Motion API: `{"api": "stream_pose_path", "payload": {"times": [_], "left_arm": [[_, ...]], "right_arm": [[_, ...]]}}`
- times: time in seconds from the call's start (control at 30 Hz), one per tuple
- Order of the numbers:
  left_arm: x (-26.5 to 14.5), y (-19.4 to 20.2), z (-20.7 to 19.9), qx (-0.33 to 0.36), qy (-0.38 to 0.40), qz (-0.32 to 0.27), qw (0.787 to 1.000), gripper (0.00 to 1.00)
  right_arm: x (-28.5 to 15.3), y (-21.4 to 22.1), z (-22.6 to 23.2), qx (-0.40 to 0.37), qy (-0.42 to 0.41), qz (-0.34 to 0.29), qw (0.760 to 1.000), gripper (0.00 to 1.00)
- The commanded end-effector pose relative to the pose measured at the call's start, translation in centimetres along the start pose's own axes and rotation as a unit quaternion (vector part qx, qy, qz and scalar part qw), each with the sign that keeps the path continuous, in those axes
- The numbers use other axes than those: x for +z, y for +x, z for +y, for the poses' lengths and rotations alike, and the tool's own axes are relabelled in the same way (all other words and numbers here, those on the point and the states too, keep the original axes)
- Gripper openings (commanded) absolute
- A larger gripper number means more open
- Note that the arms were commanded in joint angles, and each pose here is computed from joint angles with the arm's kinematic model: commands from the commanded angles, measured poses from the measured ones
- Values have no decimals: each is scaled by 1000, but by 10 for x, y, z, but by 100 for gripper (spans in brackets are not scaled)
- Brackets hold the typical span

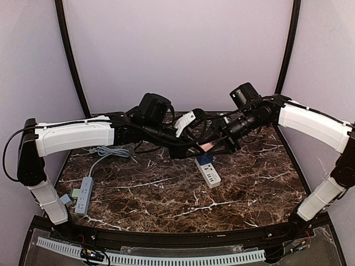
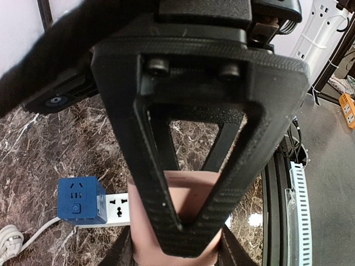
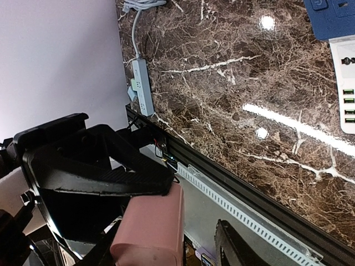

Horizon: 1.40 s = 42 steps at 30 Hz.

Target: Insert the plug

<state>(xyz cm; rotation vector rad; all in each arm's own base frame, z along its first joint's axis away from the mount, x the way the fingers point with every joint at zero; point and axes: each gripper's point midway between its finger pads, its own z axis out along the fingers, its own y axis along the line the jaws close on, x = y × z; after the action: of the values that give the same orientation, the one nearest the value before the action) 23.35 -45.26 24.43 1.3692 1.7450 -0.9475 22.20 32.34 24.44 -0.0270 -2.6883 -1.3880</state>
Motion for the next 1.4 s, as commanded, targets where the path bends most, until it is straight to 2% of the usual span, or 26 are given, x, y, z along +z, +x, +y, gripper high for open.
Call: {"api": "stream_pose_path", "payload": {"times": [0.0, 0.4, 0.53, 0.6, 0.67, 0.7, 0.73, 0.77, 0.8, 0.83, 0.9, 1.17, 1.23, 1.37], "left_arm": [[0, -7, -4, 10, 3, 0, 1000, 1], [9, -4, -5, 12, 2, 10, 1000, 1], [10, -4, -5, 13, 1, 12, 1000, 1], [10, -3, -5, 15, -1, 13, 1000, 5], [8, -4, -5, 18, -6, 13, 1000, 23], [8, -2, -6, 20, -8, 15, 1000, 39], [5, -4, -6, 27, -15, 13, 999, 47], [4, -2, -7, 30, -16, 15, 999, 65], [0, -2, -7, 35, -21, 14, 999, 76], [-2, -2, -8, 38, -23, 13, 999, 93], [-11, -4, -8, 43, -35, 9, 998, 98], [-37, 1, -6, 10, -75, 13, 997, 99], [-44, 4, -5, -15, -87, 23, 996, 99], [-69, 2, 10, -123, -148, 27, 981, 99]], "right_arm": [[-2, -3, 1, -7, 5, -4, 1000, 50], [-1, -3, -3, -4, 12, -3, 1000, 24], [0, -2, -5, -3, 14, -2, 1000, 10], [0, -2, -5, -4, 15, -3, 1000, 1], [-1, -3, -5, -4, 17, -6, 1000, 0], [-2, -3, -5, -4, 18, -8, 1000, 0], [-2, -4, -4, -6, 19, -11, 1000, 0], [-4, -5, -3, -10, 20, -14, 1000, 0], [-4, -6, -2, -12, 22, -18, 1000, 0], [-6, -8, -1, -16, 23, -22, 999, 0], [-7, -11, -2, -25, 29, -29, 999, 0], [-11, -21, -12, -60, 72, -55, 994, 0], [-12, -25, -16, -74, 87, -63, 991, 0], [-16, -36, -29, -107, 134, -83, 982, 0]]}}
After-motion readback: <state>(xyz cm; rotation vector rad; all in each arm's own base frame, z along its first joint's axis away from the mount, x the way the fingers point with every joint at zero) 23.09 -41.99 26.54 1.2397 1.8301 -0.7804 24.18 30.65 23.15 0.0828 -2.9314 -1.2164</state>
